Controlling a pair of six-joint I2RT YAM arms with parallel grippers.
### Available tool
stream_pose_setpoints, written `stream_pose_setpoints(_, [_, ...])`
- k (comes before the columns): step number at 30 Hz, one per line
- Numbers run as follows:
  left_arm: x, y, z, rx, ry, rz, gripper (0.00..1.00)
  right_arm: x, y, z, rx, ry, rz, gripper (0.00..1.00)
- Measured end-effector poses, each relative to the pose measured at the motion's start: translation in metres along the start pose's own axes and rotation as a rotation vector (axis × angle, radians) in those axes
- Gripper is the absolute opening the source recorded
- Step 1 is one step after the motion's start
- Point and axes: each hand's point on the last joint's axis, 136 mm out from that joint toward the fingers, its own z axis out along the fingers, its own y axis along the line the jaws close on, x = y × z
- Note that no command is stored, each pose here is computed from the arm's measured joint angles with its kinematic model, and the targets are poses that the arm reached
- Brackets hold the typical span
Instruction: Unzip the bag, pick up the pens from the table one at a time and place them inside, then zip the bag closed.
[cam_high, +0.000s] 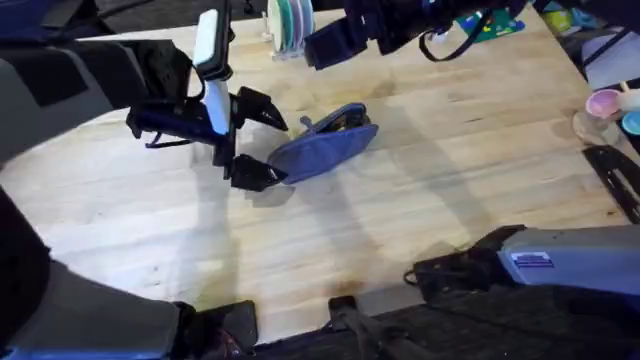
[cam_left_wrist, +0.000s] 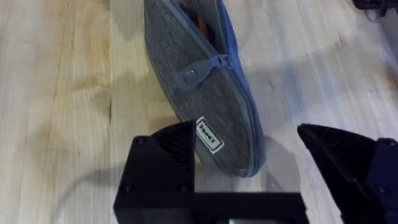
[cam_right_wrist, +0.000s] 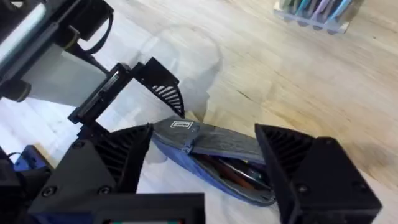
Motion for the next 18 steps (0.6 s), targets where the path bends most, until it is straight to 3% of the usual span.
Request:
stream_pose_setpoints(11, [0.004, -0.001, -0.006, -0.003, 0.005, -0.034, 0.995, 0.000, 0.000, 0.001, -0.004, 0.002, 0.009, 0.998])
stream_pose_setpoints(18, [0.003, 0.000, -0.051, -0.127, 0.027, -0.065, 0.995, 0.002, 0.006, 0.002, -0.016, 0.011, 0.003, 0.998])
